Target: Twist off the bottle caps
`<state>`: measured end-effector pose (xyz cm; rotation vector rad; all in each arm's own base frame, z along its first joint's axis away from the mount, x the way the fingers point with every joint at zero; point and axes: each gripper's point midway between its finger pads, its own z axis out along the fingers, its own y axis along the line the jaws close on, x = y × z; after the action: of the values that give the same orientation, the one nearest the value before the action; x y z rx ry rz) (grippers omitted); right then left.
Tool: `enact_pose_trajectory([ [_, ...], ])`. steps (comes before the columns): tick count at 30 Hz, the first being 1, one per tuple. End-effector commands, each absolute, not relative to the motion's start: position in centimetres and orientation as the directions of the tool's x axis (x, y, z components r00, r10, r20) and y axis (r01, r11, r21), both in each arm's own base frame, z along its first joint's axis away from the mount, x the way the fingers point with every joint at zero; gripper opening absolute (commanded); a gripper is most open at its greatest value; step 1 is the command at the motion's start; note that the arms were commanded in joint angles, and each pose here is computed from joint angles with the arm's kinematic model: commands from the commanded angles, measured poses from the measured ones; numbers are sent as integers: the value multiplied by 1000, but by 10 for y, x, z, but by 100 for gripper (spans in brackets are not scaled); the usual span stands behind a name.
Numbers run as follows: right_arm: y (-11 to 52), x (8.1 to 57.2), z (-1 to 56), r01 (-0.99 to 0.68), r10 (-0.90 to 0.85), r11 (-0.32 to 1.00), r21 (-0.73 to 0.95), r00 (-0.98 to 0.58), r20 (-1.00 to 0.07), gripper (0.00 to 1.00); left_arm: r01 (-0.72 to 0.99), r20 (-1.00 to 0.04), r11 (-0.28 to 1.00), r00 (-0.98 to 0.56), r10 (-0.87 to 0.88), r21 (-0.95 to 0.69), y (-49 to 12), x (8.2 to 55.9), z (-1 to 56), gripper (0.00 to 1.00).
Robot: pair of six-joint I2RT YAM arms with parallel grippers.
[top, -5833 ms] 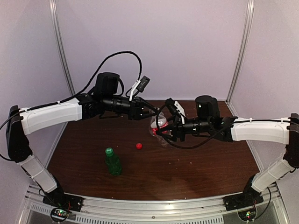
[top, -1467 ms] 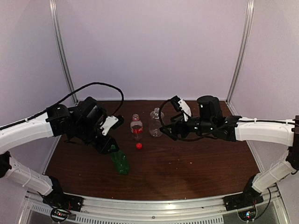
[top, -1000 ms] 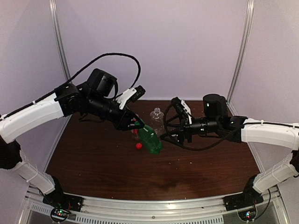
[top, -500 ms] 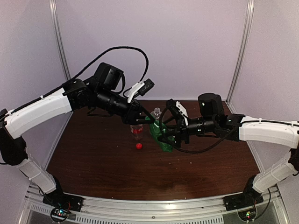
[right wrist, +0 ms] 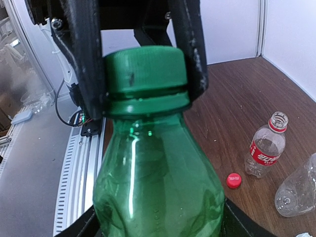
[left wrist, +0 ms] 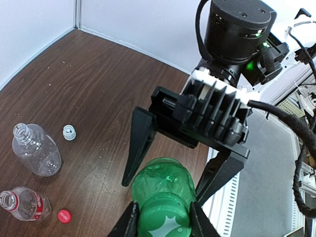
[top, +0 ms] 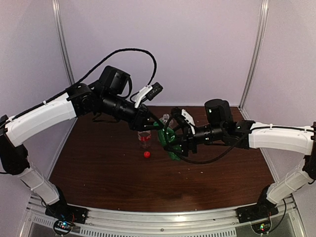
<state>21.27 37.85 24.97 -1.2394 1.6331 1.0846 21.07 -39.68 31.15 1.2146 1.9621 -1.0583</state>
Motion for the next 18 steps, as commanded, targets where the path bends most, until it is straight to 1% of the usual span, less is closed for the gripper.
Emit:
enact_pose_trajectory([
  [1,382,216,255,-978,-283,155,140,-180,-942,70,927,-851,220,-367,375,-303,-402,214,335,11],
  [4,382,214,257,-979,-273,145,141,-176,-946,63,928,-858,213,-365,362,-305,-401,214,337,12],
  [7,384,210,261,-981,-244,118,157,-182,-953,54,933,-871,205,-352,341,-297,-399,215,340,22],
  [10,385,207,265,-980,-214,97,173,-190,-958,49,940,-891,194,-331,311,-281,-397,216,344,35],
  [13,386,203,268,-977,-187,79,197,-209,-960,47,946,-915,197,-303,267,-256,-393,219,347,51],
  [18,386,197,273,-975,-151,42,219,-223,-963,45,952,-946,172,-282,161,-254,-377,219,361,70],
])
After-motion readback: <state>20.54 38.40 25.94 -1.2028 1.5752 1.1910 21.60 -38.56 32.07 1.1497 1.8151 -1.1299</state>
